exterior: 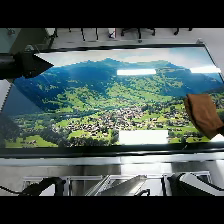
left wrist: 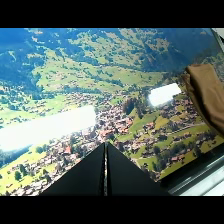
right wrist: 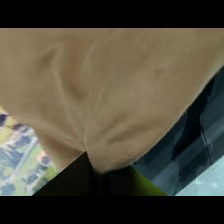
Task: Fold the shirts.
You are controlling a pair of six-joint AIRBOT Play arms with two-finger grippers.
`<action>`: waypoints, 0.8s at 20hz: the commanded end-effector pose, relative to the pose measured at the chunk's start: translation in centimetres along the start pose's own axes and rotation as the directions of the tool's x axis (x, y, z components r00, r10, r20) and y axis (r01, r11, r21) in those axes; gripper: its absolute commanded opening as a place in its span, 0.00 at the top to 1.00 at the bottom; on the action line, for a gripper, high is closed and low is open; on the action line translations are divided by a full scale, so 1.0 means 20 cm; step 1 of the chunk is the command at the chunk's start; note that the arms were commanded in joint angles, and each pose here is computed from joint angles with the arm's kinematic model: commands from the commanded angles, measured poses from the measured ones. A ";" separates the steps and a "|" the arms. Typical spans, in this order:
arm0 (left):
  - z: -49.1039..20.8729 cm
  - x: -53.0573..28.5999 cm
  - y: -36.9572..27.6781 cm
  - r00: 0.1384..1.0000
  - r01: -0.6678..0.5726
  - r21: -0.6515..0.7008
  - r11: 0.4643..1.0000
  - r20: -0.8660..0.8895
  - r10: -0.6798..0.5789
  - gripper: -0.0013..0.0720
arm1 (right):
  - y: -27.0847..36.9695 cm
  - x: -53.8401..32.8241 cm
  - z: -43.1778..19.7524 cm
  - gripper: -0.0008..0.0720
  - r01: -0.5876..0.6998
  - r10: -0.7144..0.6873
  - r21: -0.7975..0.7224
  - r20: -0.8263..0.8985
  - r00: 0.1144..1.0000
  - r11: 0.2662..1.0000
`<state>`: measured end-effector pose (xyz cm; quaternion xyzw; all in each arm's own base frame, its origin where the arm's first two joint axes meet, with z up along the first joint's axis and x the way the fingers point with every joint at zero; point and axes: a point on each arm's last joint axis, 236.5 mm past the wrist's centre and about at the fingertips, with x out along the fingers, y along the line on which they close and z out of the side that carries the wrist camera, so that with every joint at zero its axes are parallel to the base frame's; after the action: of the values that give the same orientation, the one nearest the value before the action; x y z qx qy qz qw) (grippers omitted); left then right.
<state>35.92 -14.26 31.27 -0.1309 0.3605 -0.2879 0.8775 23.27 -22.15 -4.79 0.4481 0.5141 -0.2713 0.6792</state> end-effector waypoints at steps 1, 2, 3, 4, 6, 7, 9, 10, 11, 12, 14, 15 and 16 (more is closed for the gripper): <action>-0.01 0.00 0.00 1.000 0.000 0.000 1.000 -0.006 0.000 0.96 | -0.14 0.14 -0.15 0.96 0.027 -0.025 0.058 -0.048 0.999 0.998; -0.01 0.00 0.00 1.000 0.000 0.000 1.000 -0.006 0.000 0.96 | -0.14 0.13 -0.14 0.88 0.026 -0.024 0.057 -0.044 0.999 0.998; -0.01 0.00 0.00 1.000 0.000 0.000 1.000 -0.005 0.000 0.96 | -0.14 0.10 -0.13 0.55 0.037 -0.035 0.044 -0.043 0.998 0.998; -0.01 0.00 0.00 1.000 0.000 -0.001 1.000 -0.006 0.000 0.96 | -0.15 0.06 -0.11 0.22 0.055 -0.054 0.023 -0.045 0.998 0.998; 0.00 0.00 0.00 1.000 -0.001 -0.001 1.000 -0.004 0.001 0.96 | -0.11 -0.09 -0.05 0.16 0.065 -0.065 -0.009 -0.038 0.997 0.998; 0.00 0.01 0.01 1.000 -0.001 -0.002 1.000 0.002 0.001 0.96 | -0.06 -0.18 0.00 0.16 0.056 -0.056 0.000 -0.013 0.998 0.998; 0.03 0.00 0.01 1.000 -0.002 -0.002 1.000 0.026 0.002 0.96 | 0.19 -0.39 0.09 0.24 -0.069 0.071 -0.022 0.086 0.994 0.997; 0.05 0.00 0.01 0.999 -0.003 -0.003 1.000 0.038 0.003 0.96 | 0.39 -0.48 0.10 0.61 -0.170 0.181 -0.093 0.125 0.975 0.981; 0.05 0.00 0.01 0.999 -0.003 -0.003 1.000 0.043 0.004 0.96 | 0.61 -0.57 0.06 0.95 -0.285 0.315 -0.202 0.136 0.939 0.937; 0.05 0.00 0.01 0.999 -0.004 -0.008 1.000 0.043 0.004 0.96 | 0.83 -0.66 -0.02 0.96 -0.387 0.436 -0.293 0.123 0.891 0.874; 0.03 0.02 0.02 0.999 -0.004 -0.025 1.000 0.037 0.005 0.96 | 1.10 -0.71 -0.22 0.96 -0.430 0.506 -0.439 0.066 0.860 0.789; -0.02 0.04 0.04 1.000 -0.006 -0.044 0.999 0.022 0.007 0.96 | 1.20 -0.70 -0.36 0.96 -0.430 0.505 -0.509 0.012 0.863 0.746; -0.11 0.08 0.05 1.000 -0.007 -0.066 0.998 -0.014 0.006 0.96 | 1.29 -0.68 -0.53 0.96 -0.444 0.505 -0.575 -0.062 0.861 0.687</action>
<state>36.34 -14.23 30.61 -0.1456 0.3566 -0.2800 0.8793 33.70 -11.38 12.34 0.3790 0.4093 -0.0625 0.8276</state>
